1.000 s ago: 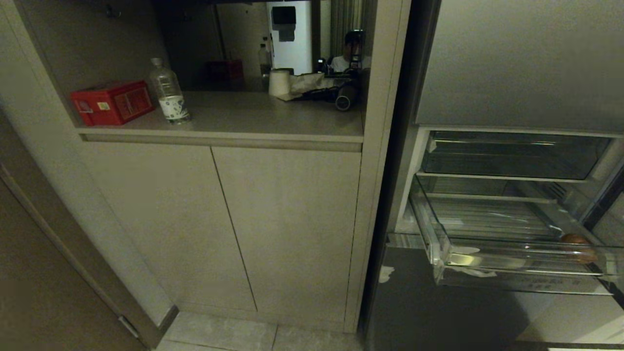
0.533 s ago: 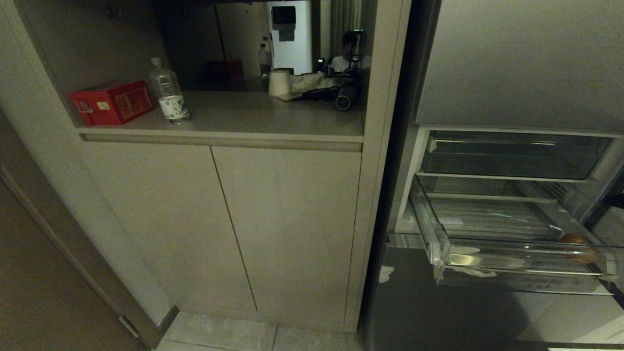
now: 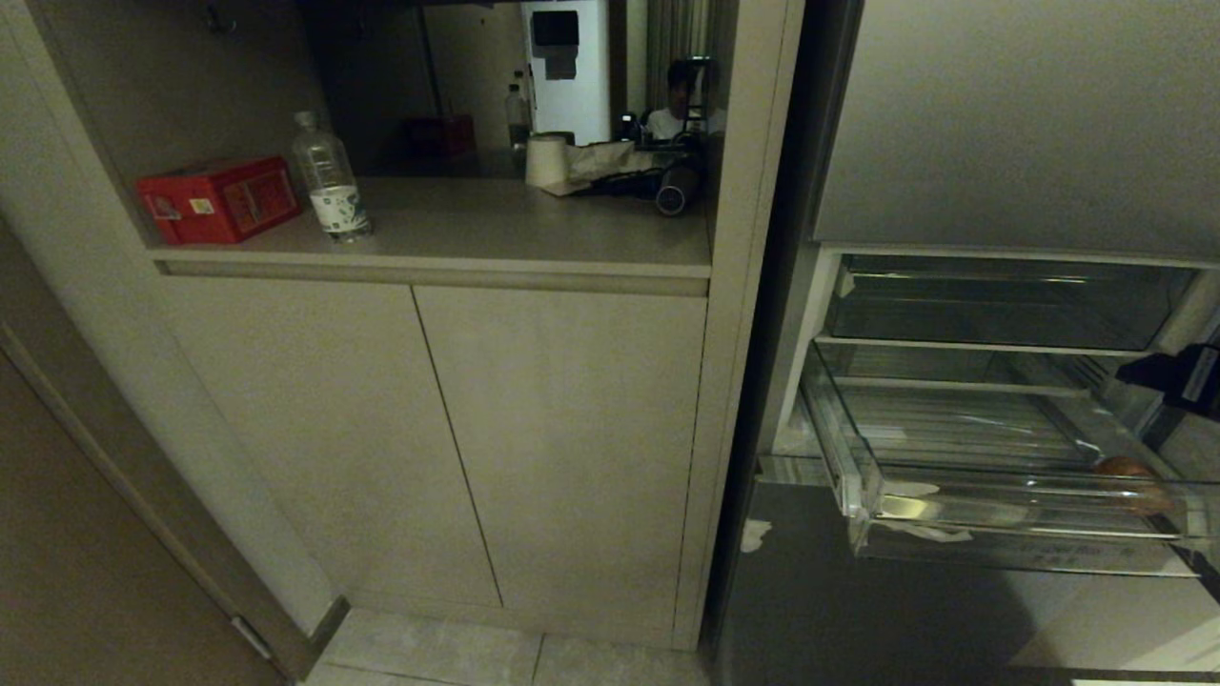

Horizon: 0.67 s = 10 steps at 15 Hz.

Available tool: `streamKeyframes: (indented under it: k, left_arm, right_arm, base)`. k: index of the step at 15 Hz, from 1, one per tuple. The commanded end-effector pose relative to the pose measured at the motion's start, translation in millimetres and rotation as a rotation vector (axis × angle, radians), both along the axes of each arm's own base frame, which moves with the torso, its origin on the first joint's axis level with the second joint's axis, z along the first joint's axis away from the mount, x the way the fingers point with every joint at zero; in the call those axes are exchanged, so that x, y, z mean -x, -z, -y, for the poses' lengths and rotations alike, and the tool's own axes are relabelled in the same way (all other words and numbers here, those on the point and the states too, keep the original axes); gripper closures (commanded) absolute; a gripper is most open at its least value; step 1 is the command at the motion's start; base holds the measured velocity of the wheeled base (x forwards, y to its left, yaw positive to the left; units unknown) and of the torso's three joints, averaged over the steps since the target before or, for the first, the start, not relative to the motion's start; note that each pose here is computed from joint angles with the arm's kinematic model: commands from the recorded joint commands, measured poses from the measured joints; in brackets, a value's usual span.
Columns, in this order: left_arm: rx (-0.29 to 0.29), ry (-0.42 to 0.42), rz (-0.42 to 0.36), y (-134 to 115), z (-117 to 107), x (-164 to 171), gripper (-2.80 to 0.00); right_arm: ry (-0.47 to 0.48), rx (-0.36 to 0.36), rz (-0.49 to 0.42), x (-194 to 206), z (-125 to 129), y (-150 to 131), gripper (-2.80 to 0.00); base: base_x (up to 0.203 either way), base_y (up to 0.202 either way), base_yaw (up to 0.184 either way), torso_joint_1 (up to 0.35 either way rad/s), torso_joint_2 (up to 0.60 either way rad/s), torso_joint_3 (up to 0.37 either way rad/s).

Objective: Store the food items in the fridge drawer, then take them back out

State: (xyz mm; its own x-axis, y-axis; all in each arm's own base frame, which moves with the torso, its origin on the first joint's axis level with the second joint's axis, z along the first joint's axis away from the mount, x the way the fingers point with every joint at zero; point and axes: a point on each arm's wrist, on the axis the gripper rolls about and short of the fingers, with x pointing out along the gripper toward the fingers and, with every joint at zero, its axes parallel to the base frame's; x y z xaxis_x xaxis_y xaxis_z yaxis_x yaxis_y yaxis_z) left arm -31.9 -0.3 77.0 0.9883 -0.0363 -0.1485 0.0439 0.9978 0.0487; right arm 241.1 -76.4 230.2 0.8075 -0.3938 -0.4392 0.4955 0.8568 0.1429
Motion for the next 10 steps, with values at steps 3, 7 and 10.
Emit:
streamKeyframes:
  k: [3,7,10]
  left_arm:
    - [0.000,-0.001,-0.003,0.1,0.0,-0.1,0.00]
    - [0.000,0.000,-0.003,0.1,0.0,-0.1,0.00]
    - [0.000,0.000,-0.003,0.1,0.0,-0.1,0.00]
  right_arm:
    - [0.015,-0.009,-0.045,-12.9,7.5,12.2,-2.80]
    - [0.012,0.013,-0.036,-12.1,7.8,10.6,-2.80]
    - [0.029,0.020,-0.033,-10.2,10.2,9.1,-2.80]
  base:
    - [0.000,0.000,0.000,0.000,0.00,0.000]
    - [0.000,0.000,0.000,0.000,0.00,0.000]
    - [0.000,0.000,0.000,0.000,0.00,0.000]
